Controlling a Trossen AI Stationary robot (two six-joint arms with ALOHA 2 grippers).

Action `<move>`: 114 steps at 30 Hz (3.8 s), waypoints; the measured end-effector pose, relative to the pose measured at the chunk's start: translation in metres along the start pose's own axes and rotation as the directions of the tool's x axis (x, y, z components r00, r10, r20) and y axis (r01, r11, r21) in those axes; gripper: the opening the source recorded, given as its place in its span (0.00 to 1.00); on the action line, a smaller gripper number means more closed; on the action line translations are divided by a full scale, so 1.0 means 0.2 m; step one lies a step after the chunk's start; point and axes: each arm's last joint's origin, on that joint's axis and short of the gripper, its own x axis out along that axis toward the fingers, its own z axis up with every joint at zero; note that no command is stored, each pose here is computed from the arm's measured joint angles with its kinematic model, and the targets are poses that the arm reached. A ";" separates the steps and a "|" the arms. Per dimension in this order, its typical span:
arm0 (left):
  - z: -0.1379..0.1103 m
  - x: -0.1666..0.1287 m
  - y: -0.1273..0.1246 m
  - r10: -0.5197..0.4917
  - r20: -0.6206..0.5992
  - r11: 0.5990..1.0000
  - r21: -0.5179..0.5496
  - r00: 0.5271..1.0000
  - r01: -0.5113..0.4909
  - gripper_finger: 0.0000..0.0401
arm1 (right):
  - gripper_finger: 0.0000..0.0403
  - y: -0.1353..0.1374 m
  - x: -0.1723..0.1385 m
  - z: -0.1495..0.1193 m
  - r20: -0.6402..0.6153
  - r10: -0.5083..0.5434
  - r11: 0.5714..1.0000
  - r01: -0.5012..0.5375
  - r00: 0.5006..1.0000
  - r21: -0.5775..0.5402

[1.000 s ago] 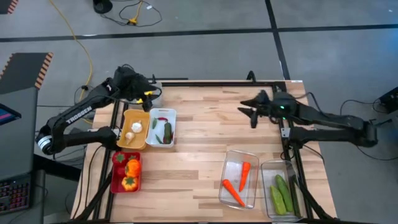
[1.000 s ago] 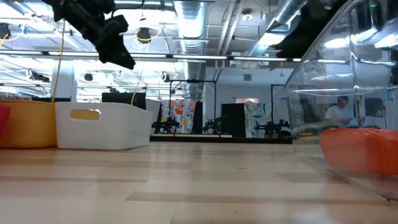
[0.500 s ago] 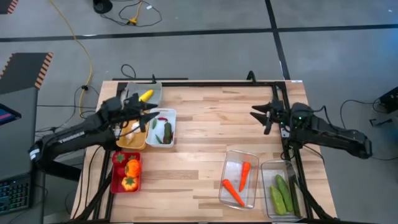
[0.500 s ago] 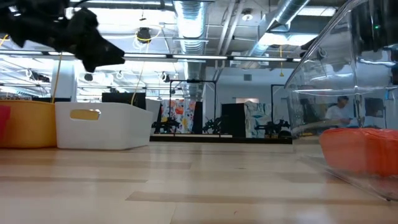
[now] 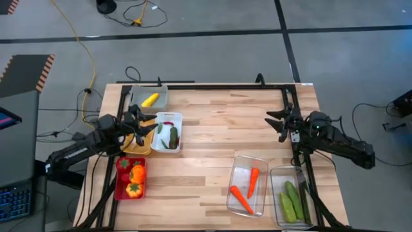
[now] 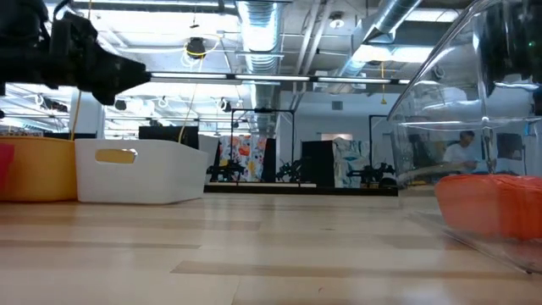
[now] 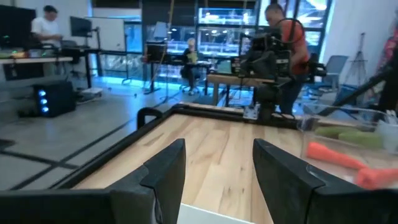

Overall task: Sort produce into baskets
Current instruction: Return to Home Position

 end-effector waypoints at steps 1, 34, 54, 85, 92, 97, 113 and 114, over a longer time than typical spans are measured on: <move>-0.02 0.01 0.00 -0.009 0.005 1.000 0.004 1.000 0.009 0.43 | 0.48 0.00 0.00 0.00 -0.005 -0.002 1.000 0.002 1.000 -0.004; -0.08 0.02 0.00 -0.029 -0.022 0.993 0.116 0.999 0.032 0.43 | 0.48 -0.04 0.06 -0.22 -0.106 -0.045 0.999 0.045 0.993 -0.004; -0.12 0.05 0.01 -0.024 -0.114 0.982 0.181 0.993 0.044 0.43 | 0.48 -0.04 0.07 -0.22 -0.067 -0.046 0.999 0.045 0.997 -0.014; -0.13 0.05 0.01 -0.008 -0.114 0.984 0.173 0.993 0.027 0.43 | 0.48 -0.05 0.12 -0.28 -0.057 -0.030 0.998 0.027 0.998 -0.063; -0.13 0.05 0.01 -0.007 -0.114 0.985 0.173 0.993 0.027 0.43 | 0.48 -0.05 0.12 -0.28 -0.057 -0.030 0.998 0.026 0.998 -0.063; -0.13 0.05 0.01 -0.007 -0.114 0.985 0.172 0.993 0.027 0.43 | 0.48 -0.05 0.12 -0.28 -0.057 -0.029 0.998 0.026 0.998 -0.063; -0.12 0.04 0.01 -0.008 -0.096 0.984 0.176 0.995 0.025 0.43 | 0.48 -0.05 0.12 -0.28 -0.057 -0.029 0.998 0.025 0.998 -0.063; -0.12 0.04 0.01 -0.008 -0.093 0.984 0.177 0.996 0.025 0.43 | 0.48 -0.05 0.12 -0.28 -0.057 -0.029 0.998 0.026 0.998 -0.063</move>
